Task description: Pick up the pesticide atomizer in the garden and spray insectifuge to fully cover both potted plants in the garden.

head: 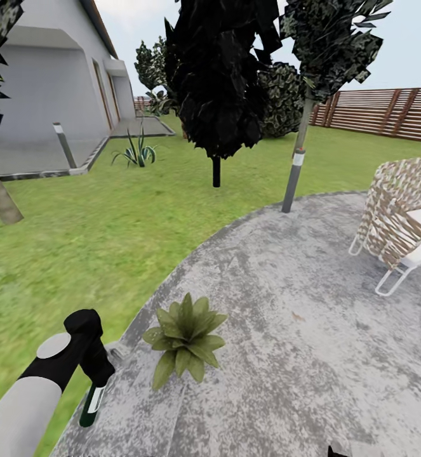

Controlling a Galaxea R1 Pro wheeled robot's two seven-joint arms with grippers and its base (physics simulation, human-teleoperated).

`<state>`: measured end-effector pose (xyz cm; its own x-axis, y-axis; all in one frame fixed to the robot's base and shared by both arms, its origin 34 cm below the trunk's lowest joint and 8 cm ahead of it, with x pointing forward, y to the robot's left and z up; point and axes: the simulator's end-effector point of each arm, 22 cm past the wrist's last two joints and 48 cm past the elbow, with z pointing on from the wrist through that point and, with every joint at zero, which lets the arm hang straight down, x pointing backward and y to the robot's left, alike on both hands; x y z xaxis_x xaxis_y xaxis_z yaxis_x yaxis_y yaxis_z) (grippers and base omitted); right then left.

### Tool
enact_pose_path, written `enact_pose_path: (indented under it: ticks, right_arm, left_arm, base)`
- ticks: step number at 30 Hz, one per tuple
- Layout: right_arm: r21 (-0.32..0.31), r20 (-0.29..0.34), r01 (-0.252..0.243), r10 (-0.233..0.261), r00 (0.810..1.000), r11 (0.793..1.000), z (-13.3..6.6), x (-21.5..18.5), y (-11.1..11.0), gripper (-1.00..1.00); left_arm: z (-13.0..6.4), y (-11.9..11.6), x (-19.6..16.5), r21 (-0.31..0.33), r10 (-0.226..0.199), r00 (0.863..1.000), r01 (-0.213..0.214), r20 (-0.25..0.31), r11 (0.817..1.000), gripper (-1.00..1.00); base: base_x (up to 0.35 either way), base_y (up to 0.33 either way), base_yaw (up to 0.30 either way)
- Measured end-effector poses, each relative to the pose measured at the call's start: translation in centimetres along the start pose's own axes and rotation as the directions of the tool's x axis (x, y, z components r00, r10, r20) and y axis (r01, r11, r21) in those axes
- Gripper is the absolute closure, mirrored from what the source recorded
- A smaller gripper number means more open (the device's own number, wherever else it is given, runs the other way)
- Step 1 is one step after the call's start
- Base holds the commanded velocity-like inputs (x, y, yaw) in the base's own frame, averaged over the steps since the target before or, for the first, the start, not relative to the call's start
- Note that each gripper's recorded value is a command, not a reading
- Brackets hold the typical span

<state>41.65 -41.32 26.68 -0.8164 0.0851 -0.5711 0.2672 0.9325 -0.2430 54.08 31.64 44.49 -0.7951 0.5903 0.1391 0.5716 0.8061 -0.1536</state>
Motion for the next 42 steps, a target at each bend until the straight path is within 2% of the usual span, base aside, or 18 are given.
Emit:
enact_pose_path:
  ticks: [10, 19, 25, 26, 30, 42]
  right_arm:
    - [0.0, 0.0, 0.0, 0.0, 1.0, 1.0, 0.0, 0.0, 0.0, -1.0]
    - [0.0, 0.0, 0.0, 0.0, 1.0, 1.0, 0.0, 0.0, 0.0, -1.0]
    - [0.0, 0.0, 0.0, 0.0, 1.0, 1.0, 0.0, 0.0, 0.0, -1.0]
    - [0.0, 0.0, 0.0, 0.0, 1.0, 1.0, 0.0, 0.0, 0.0, -1.0]
    - [0.0, 0.0, 0.0, 0.0, 1.0, 1.0, 0.0, 0.0, 0.0, -1.0]
    - [0.0, 0.0, 0.0, 0.0, 1.0, 1.0, 0.0, 0.0, 0.0, -1.0]
  left_arm:
    - [0.0, 0.0, 0.0, -0.001, -0.004, 1.0, 0.004, -0.001, 1.0, 1.0]
    - [0.0, -0.1, -0.1, 0.003, -0.007, 1.0, 0.007, 0.003, 1.0, 1.0]
    - [-0.4, 0.0, -0.5, -0.001, -0.008, 1.0, 0.008, 0.019, 1.0, 1.0]
    - [-0.6, -0.1, -0.8, 0.01, -0.02, 0.999, 0.02, 0.035, 1.0, 1.0]
    - [-0.5, -1.9, -2.4, 0.04, -0.01, 0.998, 0.007, 0.062, 0.999, 1.0]
    - [0.0, -1.9, -1.9, 0.041, -0.011, 0.999, 0.009, 0.045, 0.999, 1.0]
  base:
    - [0.011, -0.268, 0.277]
    - [0.216, -0.132, 0.264]
    - [0.042, -0.002, 0.03]
    - [0.002, 0.0, 0.002]
    - [0.176, -0.04, 0.0]
    - [0.061, -0.183, 0.0]
